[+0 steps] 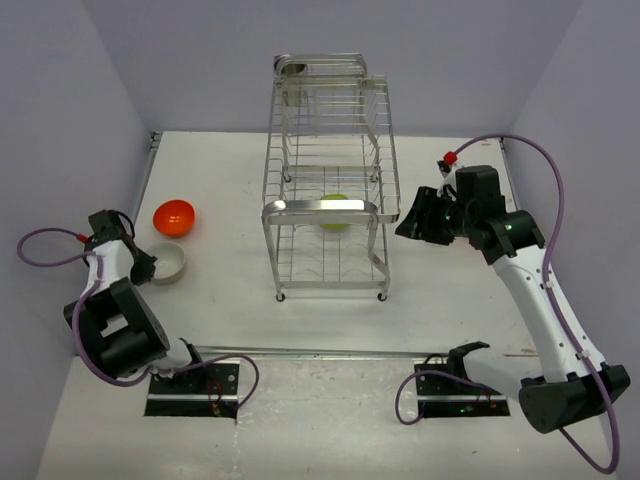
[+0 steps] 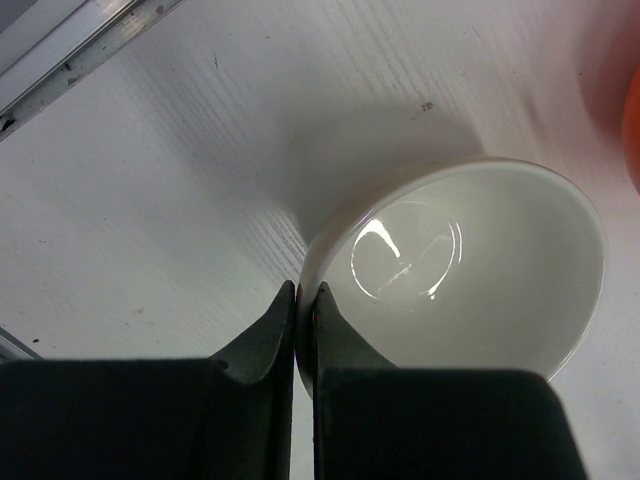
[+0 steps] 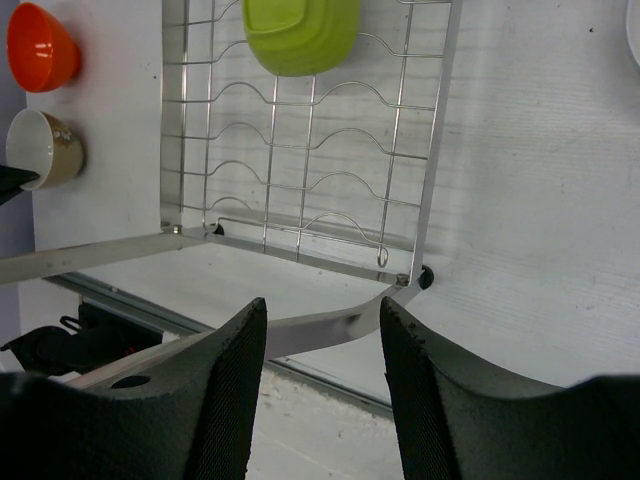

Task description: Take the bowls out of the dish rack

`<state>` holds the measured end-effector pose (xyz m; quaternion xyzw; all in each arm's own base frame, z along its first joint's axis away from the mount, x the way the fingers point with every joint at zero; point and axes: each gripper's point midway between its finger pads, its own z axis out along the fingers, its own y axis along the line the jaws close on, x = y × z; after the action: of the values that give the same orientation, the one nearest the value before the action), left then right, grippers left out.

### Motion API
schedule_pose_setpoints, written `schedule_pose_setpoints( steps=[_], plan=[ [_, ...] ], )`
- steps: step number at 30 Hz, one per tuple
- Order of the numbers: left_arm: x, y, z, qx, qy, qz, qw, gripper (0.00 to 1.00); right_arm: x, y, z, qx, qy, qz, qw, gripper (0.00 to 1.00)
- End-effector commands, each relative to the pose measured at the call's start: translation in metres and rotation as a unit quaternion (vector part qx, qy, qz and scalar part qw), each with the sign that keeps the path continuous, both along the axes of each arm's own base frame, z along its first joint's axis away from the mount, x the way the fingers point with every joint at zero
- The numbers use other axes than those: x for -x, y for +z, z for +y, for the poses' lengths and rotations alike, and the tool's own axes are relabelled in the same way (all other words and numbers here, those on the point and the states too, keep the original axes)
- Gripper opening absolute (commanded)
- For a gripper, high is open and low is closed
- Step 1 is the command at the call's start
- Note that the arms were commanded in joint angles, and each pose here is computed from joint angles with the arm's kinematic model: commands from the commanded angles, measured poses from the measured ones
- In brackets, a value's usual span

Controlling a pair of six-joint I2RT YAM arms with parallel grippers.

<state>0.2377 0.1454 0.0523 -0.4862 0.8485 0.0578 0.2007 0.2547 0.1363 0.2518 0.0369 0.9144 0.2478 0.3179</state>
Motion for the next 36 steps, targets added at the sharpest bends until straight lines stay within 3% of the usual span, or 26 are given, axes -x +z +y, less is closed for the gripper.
schedule_pose_setpoints(
  steps=[1, 9, 17, 23, 28, 32, 36],
  plan=[
    [-0.019, 0.016, 0.016, -0.026, 0.001, -0.038, 0.999, 0.14, -0.002, 0.019, 0.004, -0.013, 0.008, -0.026, 1.000, 0.50],
    [-0.015, 0.020, 0.014, -0.023, 0.010, -0.041, 0.999, 0.49, -0.002, 0.017, 0.006, -0.016, 0.012, -0.023, 1.000, 0.50],
    [-0.014, 0.048, 0.008, -0.038, -0.001, -0.061, 0.997, 0.50, -0.001, 0.017, 0.006, -0.016, 0.014, -0.024, 0.999, 0.50],
    [-0.016, 0.100, -0.001, -0.092, -0.011, -0.084, 0.992, 0.50, -0.001, 0.018, 0.007, -0.019, 0.017, -0.026, 0.999, 0.50],
    [-0.045, 0.131, -0.026, -0.073, -0.064, -0.128, 0.987, 0.48, -0.006, 0.020, 0.011, -0.024, 0.019, -0.023, 0.999, 0.50],
    [-0.090, 0.147, -0.062, -0.018, -0.137, -0.205, 0.969, 0.47, -0.014, 0.017, 0.014, -0.037, 0.014, -0.007, 0.999, 0.50],
    [-0.131, 0.168, -0.127, 0.054, -0.254, -0.282, 0.924, 0.47, -0.027, 0.013, 0.022, -0.082, 0.016, 0.020, 0.996, 0.50]
  ],
)
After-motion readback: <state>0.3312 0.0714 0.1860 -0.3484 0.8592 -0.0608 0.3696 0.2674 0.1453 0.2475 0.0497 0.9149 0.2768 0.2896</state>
